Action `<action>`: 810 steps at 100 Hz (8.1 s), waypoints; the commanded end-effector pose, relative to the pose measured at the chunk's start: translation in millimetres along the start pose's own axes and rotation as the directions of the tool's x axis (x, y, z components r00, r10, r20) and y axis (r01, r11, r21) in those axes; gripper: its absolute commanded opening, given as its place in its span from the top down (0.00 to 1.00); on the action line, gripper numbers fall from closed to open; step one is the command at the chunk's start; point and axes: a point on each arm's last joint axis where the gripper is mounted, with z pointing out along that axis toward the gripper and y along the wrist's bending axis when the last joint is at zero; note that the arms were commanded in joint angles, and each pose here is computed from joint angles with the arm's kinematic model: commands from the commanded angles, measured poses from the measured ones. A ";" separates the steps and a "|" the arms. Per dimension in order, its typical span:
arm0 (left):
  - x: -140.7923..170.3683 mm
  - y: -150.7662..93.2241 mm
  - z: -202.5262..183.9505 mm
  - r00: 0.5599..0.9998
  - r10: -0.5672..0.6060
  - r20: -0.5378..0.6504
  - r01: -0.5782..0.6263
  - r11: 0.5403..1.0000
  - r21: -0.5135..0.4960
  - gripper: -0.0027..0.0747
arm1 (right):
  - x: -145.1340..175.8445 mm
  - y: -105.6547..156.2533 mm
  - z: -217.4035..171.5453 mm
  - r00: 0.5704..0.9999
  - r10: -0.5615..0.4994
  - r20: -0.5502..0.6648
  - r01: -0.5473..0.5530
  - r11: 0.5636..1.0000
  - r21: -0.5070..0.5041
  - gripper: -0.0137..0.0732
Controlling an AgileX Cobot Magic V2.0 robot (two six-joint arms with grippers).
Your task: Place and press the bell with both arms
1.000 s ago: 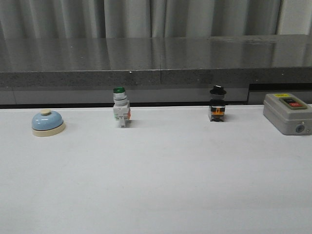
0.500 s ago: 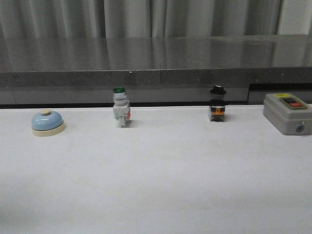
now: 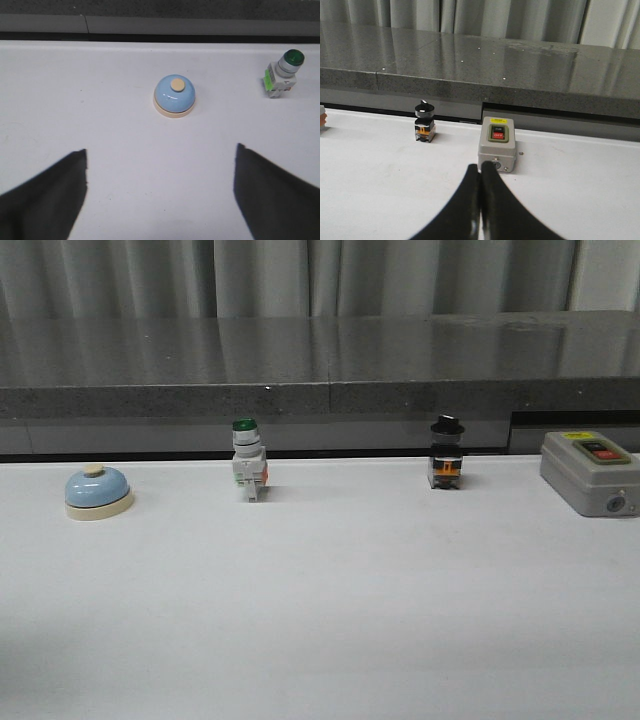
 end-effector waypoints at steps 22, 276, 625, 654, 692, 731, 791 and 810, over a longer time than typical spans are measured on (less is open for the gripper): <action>-18.9 -3.1 -8.5 0.991 -0.039 0.132 0.035 0.999 0.029 0.14 | -13.1 -1.5 -2.7 0.993 -0.013 0.114 0.011 1.000 0.020 0.91; -48.3 -34.5 238.6 0.973 0.050 -0.224 -0.041 0.998 0.046 0.59 | -13.1 -1.5 -2.7 0.993 -0.013 0.114 0.011 1.000 0.020 0.91; -57.6 -179.3 88.6 0.974 0.220 0.054 -0.224 0.891 0.396 0.19 | -13.1 -1.5 -2.7 0.993 -0.013 0.114 0.011 1.000 0.020 0.91; -39.8 -99.8 44.4 0.990 0.095 0.106 -0.122 0.950 0.287 0.31 | -13.1 -1.5 -2.7 0.993 -0.013 0.114 0.011 1.000 0.020 0.91; 23.9 -45.7 -20.5 0.973 0.011 0.232 -0.070 0.966 0.247 0.41 | -13.1 -1.5 -2.7 0.993 -0.013 0.114 0.011 1.000 0.020 0.91; 60.4 -26.4 -72.5 0.915 -0.035 0.402 -0.089 0.955 0.284 0.83 | -13.1 -1.5 -2.7 0.993 -0.013 0.114 0.011 1.000 0.020 0.91; 60.8 -25.6 -76.0 0.908 -0.039 0.418 -0.091 0.954 0.287 0.99 | -13.1 -1.5 -2.7 0.993 -0.013 0.114 0.011 1.000 0.020 0.91; 59.2 -25.3 -76.7 0.897 -0.022 0.441 -0.111 0.955 0.274 0.99 | -13.1 -1.5 -2.7 0.993 -0.013 0.114 0.011 1.000 0.020 0.91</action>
